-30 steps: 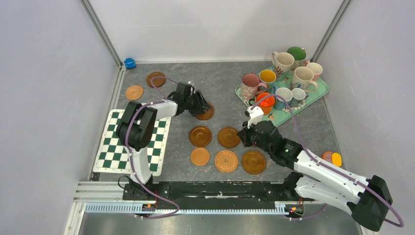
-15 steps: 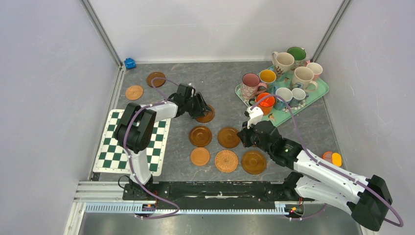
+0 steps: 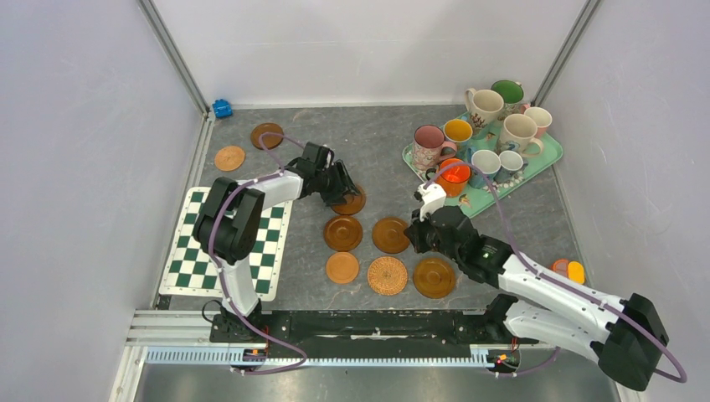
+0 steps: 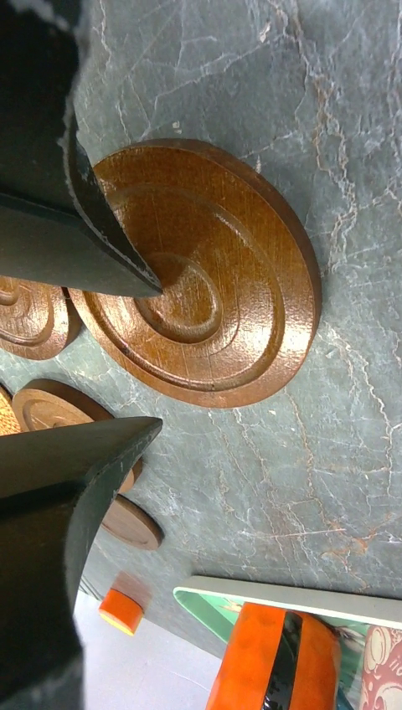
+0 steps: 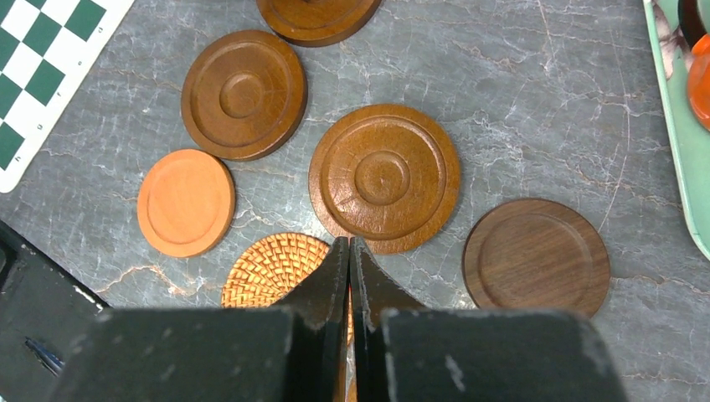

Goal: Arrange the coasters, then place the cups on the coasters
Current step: Move the coaster to the center of the board.

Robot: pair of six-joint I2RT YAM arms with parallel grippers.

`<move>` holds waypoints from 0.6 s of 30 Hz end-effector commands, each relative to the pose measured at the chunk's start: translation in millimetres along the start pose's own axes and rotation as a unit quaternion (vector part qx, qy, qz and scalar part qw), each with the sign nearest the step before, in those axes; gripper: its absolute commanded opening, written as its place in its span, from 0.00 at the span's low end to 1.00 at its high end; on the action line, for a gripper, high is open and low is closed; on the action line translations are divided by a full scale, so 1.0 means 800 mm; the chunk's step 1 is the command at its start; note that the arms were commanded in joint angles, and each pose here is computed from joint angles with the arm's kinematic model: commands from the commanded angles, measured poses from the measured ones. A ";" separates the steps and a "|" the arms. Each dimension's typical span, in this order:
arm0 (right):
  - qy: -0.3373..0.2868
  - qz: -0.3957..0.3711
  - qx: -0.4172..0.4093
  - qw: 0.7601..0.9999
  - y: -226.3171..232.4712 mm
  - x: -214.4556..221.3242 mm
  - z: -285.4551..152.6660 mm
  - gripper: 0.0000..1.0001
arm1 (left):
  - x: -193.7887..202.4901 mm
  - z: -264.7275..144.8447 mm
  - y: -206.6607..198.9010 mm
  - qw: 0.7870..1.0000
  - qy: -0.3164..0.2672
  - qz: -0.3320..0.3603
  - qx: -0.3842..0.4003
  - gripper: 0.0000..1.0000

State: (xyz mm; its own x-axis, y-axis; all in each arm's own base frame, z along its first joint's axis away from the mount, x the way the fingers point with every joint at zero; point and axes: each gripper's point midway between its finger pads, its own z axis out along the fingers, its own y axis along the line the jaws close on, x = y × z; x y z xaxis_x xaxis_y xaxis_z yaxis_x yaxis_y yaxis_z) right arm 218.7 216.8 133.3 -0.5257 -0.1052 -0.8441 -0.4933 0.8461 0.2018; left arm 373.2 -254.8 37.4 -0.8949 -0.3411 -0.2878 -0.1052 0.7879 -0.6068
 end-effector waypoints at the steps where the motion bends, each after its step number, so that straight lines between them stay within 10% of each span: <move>1: -0.018 -0.003 -0.012 1.000 0.012 -0.025 0.003 0.00 | -0.020 -0.029 -0.036 0.999 -0.007 0.036 0.024 0.63; 18: 0.005 -0.009 0.001 1.000 0.016 -0.036 0.025 0.00 | -0.276 -0.070 0.078 0.975 -0.207 -0.033 -0.068 0.52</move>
State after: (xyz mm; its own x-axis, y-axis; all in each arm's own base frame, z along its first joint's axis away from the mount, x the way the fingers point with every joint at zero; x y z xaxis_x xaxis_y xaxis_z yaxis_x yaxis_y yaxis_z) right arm 227.1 229.0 123.6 -0.5644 -0.1519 -0.8114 -0.4950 0.8489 0.1854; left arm 504.7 -140.3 107.5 -0.7033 -0.5081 -0.4971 -0.1901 0.8083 -0.5572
